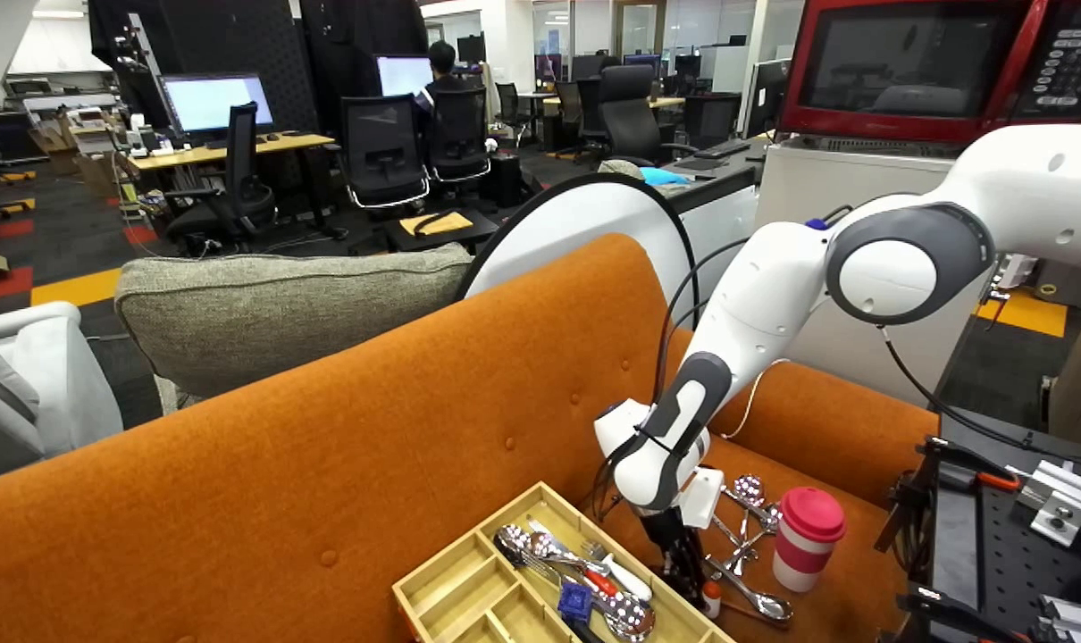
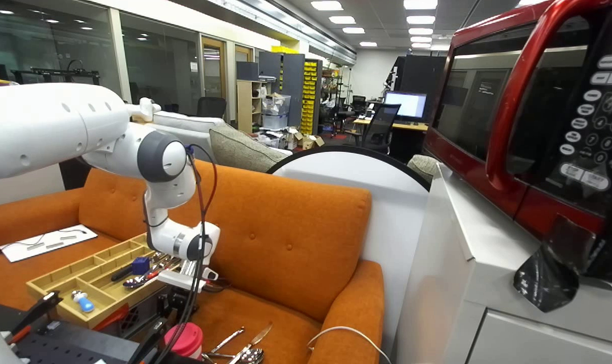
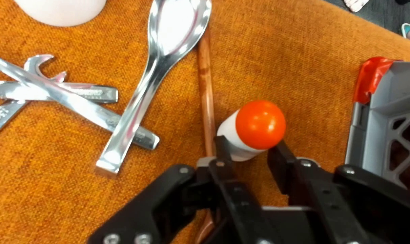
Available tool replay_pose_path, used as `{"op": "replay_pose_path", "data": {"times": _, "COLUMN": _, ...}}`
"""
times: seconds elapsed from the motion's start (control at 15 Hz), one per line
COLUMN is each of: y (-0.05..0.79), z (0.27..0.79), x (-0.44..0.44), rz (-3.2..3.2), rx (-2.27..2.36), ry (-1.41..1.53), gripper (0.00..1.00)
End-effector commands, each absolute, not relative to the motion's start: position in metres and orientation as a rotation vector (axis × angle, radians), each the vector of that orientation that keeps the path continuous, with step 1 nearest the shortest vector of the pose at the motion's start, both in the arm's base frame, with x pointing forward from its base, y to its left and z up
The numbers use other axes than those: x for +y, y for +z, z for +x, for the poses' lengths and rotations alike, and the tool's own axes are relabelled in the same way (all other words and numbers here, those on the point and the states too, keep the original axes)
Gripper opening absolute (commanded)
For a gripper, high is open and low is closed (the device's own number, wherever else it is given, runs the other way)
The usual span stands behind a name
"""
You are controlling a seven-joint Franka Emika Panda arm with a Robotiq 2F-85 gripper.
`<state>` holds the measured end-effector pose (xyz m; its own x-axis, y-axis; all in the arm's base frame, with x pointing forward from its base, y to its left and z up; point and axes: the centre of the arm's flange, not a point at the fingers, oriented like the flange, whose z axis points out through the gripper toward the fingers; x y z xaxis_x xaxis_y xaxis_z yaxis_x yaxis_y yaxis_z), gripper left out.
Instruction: Pick up the bottle and spoons and put them on the tray
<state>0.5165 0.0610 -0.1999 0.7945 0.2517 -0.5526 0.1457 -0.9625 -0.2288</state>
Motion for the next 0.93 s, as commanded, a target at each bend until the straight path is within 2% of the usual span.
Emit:
{"op": "replay_pose_path", "data": {"times": 0.0, "y": -0.198, "z": 0.531, "x": 0.044, "rz": -2.828, "rx": -0.315, "ry": 0.884, "gripper": 0.08}}
{"op": "replay_pose_path", "data": {"times": 0.47, "y": -0.104, "z": 0.561, "x": -0.001, "rz": -2.921, "rx": -0.265, "ry": 0.691, "gripper": 0.08}}
{"op": "replay_pose_path", "data": {"times": 0.87, "y": -0.019, "z": 0.562, "x": 0.011, "rz": -2.918, "rx": -0.344, "ry": 0.436, "gripper": 0.08}}
